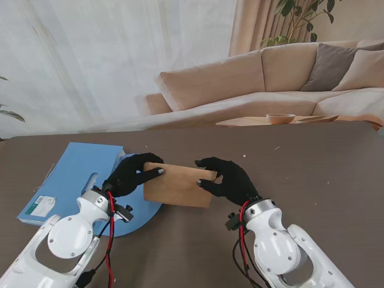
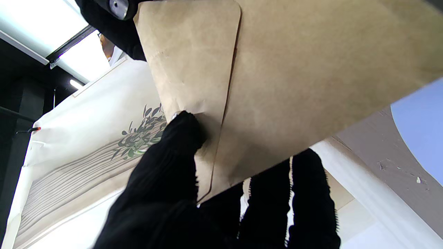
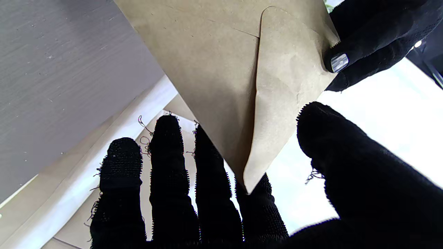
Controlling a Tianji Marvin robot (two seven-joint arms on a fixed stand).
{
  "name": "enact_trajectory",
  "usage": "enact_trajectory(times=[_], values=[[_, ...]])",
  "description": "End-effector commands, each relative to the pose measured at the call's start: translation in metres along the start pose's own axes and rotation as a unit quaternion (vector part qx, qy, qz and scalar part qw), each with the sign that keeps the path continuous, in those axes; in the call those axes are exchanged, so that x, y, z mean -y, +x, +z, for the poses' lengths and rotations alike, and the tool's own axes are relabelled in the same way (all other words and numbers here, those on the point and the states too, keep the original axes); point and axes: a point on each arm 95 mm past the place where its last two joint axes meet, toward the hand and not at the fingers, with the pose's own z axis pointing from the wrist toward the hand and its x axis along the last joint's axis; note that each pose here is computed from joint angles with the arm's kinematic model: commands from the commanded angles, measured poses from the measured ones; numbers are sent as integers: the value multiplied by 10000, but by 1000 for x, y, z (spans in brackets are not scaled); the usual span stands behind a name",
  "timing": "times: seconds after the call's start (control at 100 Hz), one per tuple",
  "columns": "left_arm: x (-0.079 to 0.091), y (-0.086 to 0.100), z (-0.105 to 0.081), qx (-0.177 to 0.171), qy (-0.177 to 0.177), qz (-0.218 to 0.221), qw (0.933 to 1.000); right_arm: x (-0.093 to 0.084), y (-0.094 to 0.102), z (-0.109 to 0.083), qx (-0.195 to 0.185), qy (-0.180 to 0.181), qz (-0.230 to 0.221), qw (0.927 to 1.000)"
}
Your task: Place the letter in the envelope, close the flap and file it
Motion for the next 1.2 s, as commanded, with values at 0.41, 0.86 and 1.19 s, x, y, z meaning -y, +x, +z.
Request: enact_trajectory(times=[0.41,0.86,1.19], values=[[1,4,-2,-45,33,-375,9993,10,-6,2,201,52,1054,9942],[-4,2,-1,71,-82,-360,9993,13,-1,11,-31,-65,1676,9858],[-3,0,-5,212,-224,-404,9987,13,-2,8,104,-262,1838,9826]])
